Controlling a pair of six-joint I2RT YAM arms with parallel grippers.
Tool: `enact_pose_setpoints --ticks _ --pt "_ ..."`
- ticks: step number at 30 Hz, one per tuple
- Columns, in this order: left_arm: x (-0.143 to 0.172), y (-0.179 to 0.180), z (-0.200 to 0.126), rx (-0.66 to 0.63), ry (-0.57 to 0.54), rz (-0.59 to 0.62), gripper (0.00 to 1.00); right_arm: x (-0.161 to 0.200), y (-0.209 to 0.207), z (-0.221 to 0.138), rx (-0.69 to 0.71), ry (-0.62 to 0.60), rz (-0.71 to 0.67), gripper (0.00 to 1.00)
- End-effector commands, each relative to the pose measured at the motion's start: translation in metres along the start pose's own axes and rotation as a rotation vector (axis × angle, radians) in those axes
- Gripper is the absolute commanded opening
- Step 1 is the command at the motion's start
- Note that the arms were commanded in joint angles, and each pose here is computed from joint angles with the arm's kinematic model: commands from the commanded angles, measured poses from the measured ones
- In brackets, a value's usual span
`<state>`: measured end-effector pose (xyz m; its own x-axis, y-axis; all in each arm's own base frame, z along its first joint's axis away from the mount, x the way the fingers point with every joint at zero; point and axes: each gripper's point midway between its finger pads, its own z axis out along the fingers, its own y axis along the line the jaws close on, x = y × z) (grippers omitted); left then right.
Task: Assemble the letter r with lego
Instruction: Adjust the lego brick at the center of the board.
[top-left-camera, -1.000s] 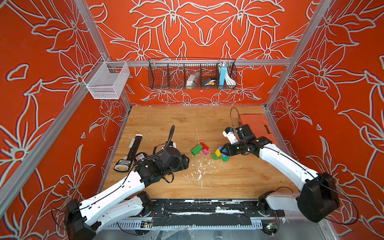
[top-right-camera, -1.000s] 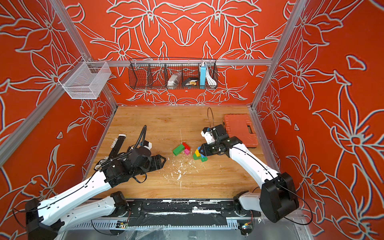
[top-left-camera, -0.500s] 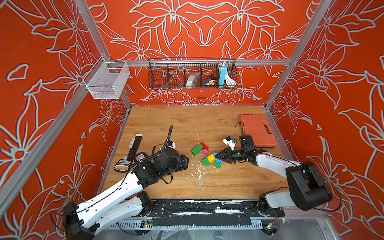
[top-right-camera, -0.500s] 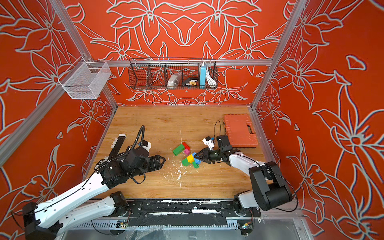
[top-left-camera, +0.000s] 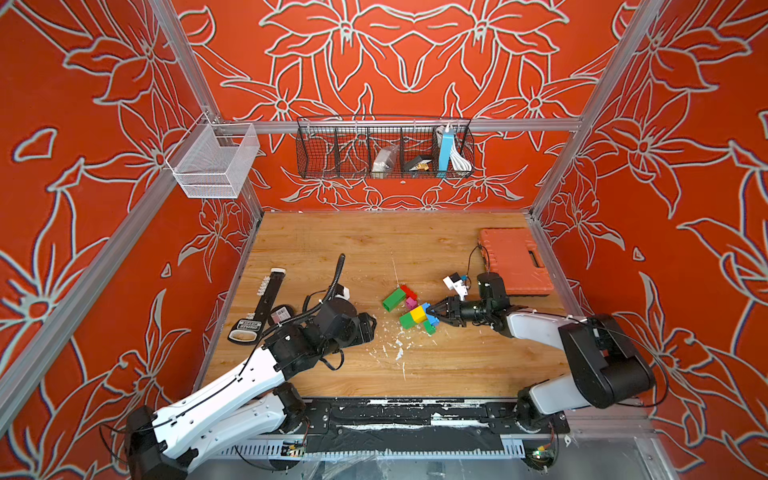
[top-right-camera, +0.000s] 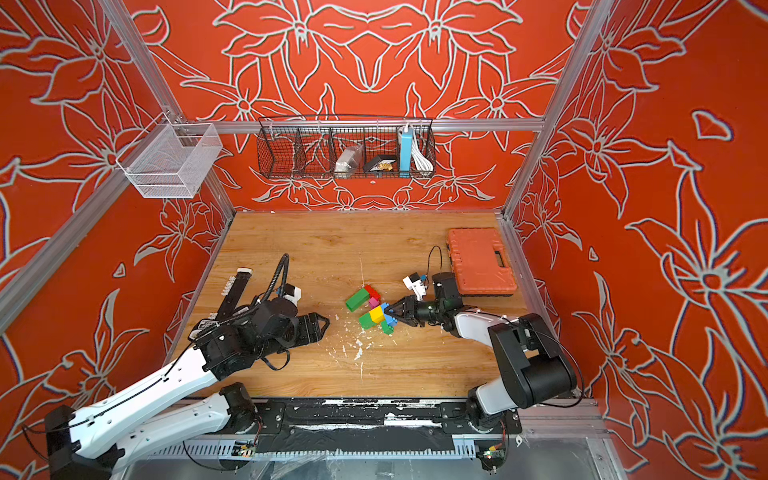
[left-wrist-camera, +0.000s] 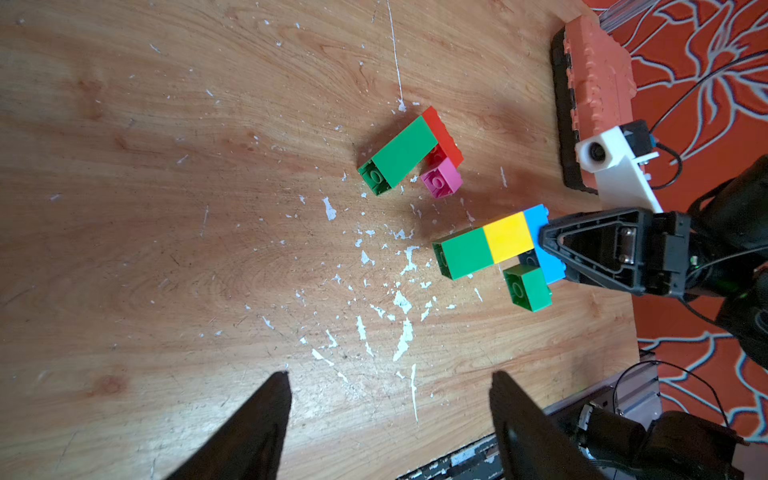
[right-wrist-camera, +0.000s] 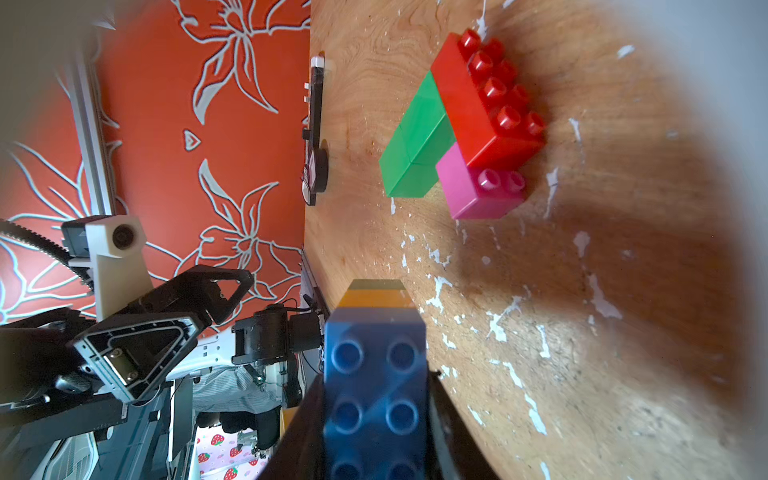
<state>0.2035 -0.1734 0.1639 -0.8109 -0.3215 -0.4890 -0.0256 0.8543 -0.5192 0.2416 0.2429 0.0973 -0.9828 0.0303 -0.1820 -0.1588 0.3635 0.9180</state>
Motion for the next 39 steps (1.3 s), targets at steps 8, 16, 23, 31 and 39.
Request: enact_pose_setpoints --ticks 8,16,23,31,39 --pt "0.002 0.003 -0.001 -0.003 -0.001 -0.006 0.76 0.008 -0.006 0.016 -0.014 0.019 -0.035 0.11" --pt "0.002 0.003 0.0 -0.002 0.002 -0.007 0.76 0.017 -0.016 0.027 -0.003 0.03 -0.028 0.14" --pt "0.002 0.003 0.0 -0.001 0.003 -0.007 0.76 0.021 -0.022 0.038 -0.005 0.035 -0.01 0.27" --pt "0.003 0.005 -0.002 -0.005 0.002 -0.004 0.76 0.02 -0.024 0.04 0.006 0.034 -0.013 0.55" --pt "0.003 0.006 -0.005 -0.006 -0.002 -0.001 0.77 0.02 -0.035 0.027 0.174 0.034 -0.058 0.73"
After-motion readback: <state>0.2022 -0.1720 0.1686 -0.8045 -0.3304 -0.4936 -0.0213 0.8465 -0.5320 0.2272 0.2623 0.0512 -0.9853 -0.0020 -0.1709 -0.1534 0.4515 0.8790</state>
